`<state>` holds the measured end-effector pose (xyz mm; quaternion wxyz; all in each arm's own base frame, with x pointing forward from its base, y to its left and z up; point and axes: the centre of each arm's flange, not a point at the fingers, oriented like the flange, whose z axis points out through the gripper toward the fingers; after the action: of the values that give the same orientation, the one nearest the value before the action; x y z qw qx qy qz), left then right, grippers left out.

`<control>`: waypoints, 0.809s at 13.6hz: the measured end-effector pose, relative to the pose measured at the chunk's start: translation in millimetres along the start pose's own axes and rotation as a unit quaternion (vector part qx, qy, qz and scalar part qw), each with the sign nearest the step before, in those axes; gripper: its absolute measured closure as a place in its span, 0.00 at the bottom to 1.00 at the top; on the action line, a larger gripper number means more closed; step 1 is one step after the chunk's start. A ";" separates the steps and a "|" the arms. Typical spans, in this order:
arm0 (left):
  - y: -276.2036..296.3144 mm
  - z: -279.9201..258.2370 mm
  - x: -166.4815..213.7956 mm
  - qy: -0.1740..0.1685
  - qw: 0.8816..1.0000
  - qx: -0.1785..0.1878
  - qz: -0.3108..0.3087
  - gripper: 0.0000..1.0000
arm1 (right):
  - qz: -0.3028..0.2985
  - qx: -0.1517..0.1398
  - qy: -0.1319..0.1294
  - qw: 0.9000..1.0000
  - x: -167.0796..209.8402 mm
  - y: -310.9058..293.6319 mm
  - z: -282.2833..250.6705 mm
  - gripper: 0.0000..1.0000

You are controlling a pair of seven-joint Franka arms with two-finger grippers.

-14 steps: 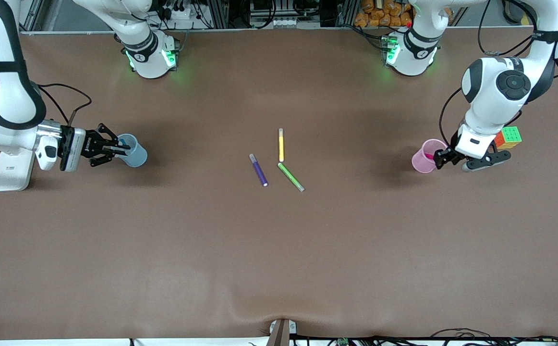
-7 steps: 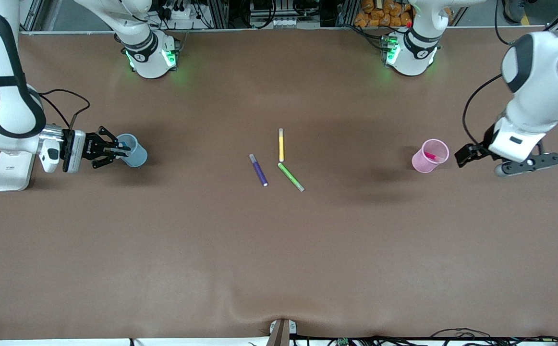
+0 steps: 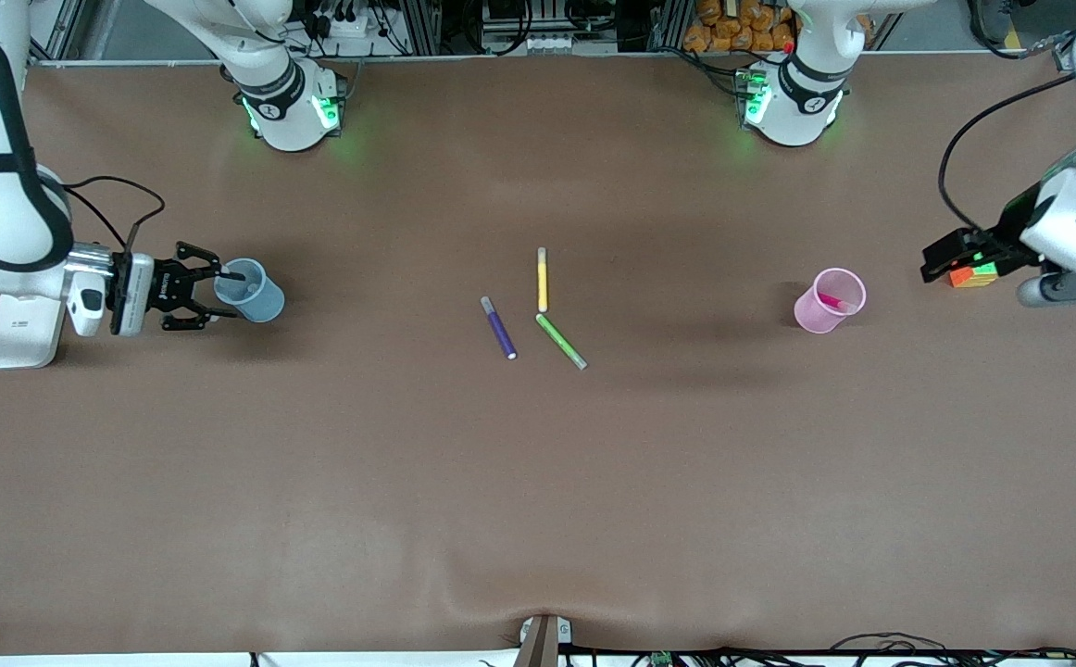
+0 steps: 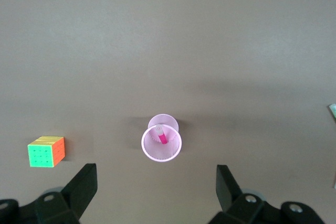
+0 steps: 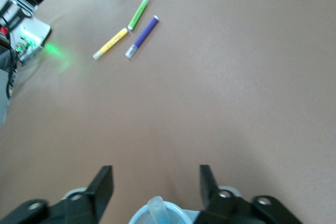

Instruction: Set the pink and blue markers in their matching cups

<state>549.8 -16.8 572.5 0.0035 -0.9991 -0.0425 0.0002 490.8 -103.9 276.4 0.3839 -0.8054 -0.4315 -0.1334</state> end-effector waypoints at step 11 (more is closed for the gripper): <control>11.1 -65.3 -34.8 -0.009 1.000 0.004 0.011 0.00 | 0.367 -0.121 -0.066 0.920 159.9 -31.9 -176.6 0.00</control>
<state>516.1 -31.3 637.7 0.0070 -0.9994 -0.0316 0.0097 580.6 -128.1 498.1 0.2763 -0.9544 -0.1111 0.0195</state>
